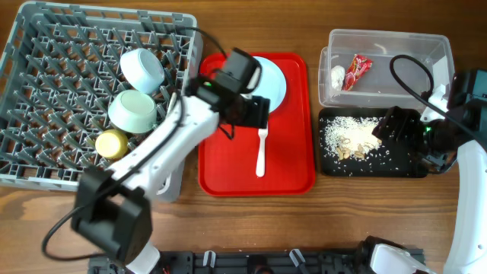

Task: Sort waste into correct bins and load items into the dishwasher rack
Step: 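Reach the left gripper to the white fork and grasp it, then lift the fork and carry it to the rack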

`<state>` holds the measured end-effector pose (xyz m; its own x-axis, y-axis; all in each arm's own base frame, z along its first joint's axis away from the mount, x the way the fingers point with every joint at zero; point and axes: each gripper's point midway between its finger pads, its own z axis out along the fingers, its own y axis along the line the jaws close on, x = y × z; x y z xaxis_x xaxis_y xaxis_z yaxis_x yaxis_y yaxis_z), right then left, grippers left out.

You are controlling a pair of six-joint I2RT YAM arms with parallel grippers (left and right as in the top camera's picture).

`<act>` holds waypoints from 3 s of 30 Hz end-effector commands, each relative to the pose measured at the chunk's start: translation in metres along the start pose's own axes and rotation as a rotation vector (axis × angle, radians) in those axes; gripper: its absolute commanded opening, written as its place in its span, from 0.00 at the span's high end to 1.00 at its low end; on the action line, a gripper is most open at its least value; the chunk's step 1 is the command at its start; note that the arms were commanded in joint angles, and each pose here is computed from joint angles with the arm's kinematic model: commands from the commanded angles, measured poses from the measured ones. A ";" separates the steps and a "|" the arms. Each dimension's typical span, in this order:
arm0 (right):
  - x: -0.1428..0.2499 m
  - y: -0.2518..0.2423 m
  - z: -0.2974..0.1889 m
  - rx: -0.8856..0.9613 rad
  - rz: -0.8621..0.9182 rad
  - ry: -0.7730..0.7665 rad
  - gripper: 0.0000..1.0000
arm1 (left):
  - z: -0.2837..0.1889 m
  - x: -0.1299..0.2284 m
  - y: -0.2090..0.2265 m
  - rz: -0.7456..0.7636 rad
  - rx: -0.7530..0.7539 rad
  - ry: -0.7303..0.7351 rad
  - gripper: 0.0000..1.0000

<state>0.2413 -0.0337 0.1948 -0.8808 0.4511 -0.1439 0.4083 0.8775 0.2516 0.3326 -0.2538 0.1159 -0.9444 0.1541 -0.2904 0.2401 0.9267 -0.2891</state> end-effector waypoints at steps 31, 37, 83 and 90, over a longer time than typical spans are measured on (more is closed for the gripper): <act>-0.004 0.004 -0.010 -0.015 -0.026 -0.038 0.00 | 0.122 0.065 0.015 0.065 -0.264 0.220 0.40; -0.004 0.004 -0.010 -0.015 -0.026 -0.038 0.00 | 0.122 0.066 0.014 0.068 -0.264 0.222 0.47; -0.003 0.004 -0.010 -0.014 -0.025 -0.034 0.01 | 0.037 0.029 0.019 0.046 -0.290 0.087 0.96; -0.003 0.004 -0.010 -0.014 -0.026 -0.036 0.00 | -0.054 -0.016 0.065 -0.031 -0.376 -0.143 0.96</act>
<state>0.2413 -0.0337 0.1948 -0.8809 0.4511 -0.1435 0.4084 0.8775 0.2516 0.3260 -0.2162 0.0998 -0.9493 0.1531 -0.2747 0.1568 0.9876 0.0085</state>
